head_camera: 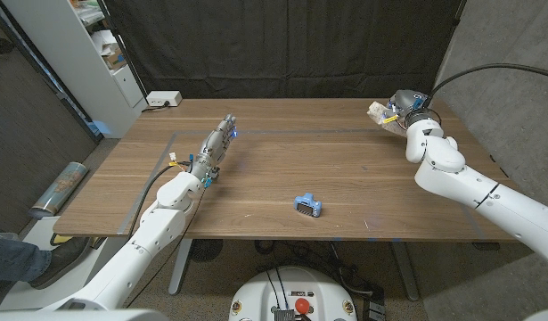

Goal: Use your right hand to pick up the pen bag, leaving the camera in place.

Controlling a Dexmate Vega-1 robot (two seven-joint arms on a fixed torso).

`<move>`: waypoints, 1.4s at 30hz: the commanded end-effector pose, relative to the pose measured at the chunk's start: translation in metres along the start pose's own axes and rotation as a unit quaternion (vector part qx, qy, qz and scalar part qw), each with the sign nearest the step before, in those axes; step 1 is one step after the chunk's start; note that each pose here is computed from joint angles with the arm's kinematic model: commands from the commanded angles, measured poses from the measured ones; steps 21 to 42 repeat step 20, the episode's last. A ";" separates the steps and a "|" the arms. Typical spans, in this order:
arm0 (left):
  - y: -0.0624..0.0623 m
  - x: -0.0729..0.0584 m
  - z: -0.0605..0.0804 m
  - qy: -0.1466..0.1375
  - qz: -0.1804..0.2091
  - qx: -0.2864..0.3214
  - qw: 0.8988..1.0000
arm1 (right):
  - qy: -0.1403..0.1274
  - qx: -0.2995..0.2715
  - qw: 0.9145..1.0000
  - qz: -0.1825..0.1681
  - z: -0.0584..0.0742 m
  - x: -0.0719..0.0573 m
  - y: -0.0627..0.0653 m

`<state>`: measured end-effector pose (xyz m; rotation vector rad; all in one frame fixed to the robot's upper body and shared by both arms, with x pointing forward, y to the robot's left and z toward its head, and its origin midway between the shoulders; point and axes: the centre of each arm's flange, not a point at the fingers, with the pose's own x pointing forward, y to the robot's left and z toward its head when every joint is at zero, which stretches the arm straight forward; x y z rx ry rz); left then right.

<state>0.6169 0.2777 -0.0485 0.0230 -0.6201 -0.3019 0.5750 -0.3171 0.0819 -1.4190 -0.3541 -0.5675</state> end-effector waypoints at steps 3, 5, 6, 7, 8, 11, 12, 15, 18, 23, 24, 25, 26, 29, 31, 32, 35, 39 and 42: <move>-0.001 0.000 -0.002 0.000 -0.003 -0.002 1.000 | -0.007 -0.002 1.000 -0.015 0.005 -0.005 -0.012; -0.002 0.000 -0.003 0.002 -0.005 -0.002 1.000 | -0.008 -0.001 1.000 -0.018 0.005 -0.006 -0.015; -0.002 0.000 -0.003 0.003 -0.005 -0.001 1.000 | -0.008 -0.001 1.000 -0.020 0.005 -0.006 -0.016; -0.002 -0.001 -0.004 0.003 -0.005 -0.003 1.000 | -0.009 -0.002 1.000 -0.022 0.006 -0.007 -0.017; -0.002 -0.001 -0.004 0.002 -0.005 -0.003 1.000 | -0.009 -0.002 1.000 -0.023 0.006 -0.008 -0.018; -0.001 -0.002 -0.004 0.000 -0.004 -0.004 1.000 | -0.011 0.000 1.000 -0.025 0.006 -0.009 -0.021; -0.001 -0.003 -0.004 -0.001 -0.003 -0.005 1.000 | -0.010 0.000 1.000 -0.026 0.006 -0.010 -0.021; 0.000 -0.004 -0.003 0.000 -0.003 -0.005 1.000 | -0.011 0.001 1.000 -0.027 0.007 -0.012 -0.022; 0.001 -0.005 -0.002 -0.002 -0.003 -0.004 1.000 | -0.012 -0.001 1.000 -0.028 0.009 -0.013 -0.023; 0.001 -0.006 -0.001 -0.003 -0.004 -0.003 1.000 | -0.012 0.001 1.000 -0.029 0.010 -0.014 -0.023; 0.001 -0.006 -0.001 -0.003 -0.004 -0.003 1.000 | -0.012 0.001 1.000 -0.029 0.010 -0.014 -0.023; 0.001 -0.006 -0.001 -0.003 -0.004 -0.003 1.000 | -0.012 0.001 1.000 -0.029 0.010 -0.014 -0.023; 0.001 -0.006 -0.001 -0.003 -0.004 -0.003 1.000 | -0.012 0.001 1.000 -0.029 0.010 -0.014 -0.023; 0.001 -0.006 -0.001 -0.003 -0.004 -0.003 1.000 | -0.012 0.001 1.000 -0.029 0.010 -0.014 -0.023; 0.001 -0.006 -0.001 -0.003 -0.004 -0.003 1.000 | -0.012 0.001 1.000 -0.029 0.010 -0.014 -0.023; 0.001 -0.006 -0.001 -0.003 -0.004 -0.003 1.000 | -0.012 0.001 1.000 -0.029 0.010 -0.014 -0.023; 0.001 -0.006 -0.001 -0.003 -0.004 -0.003 1.000 | -0.012 0.001 1.000 -0.029 0.010 -0.014 -0.023; 0.001 -0.006 -0.001 -0.003 -0.004 -0.003 1.000 | -0.012 0.001 1.000 -0.029 0.010 -0.014 -0.023; 0.001 -0.006 -0.001 -0.003 -0.004 -0.003 1.000 | -0.012 0.001 1.000 -0.029 0.010 -0.014 -0.023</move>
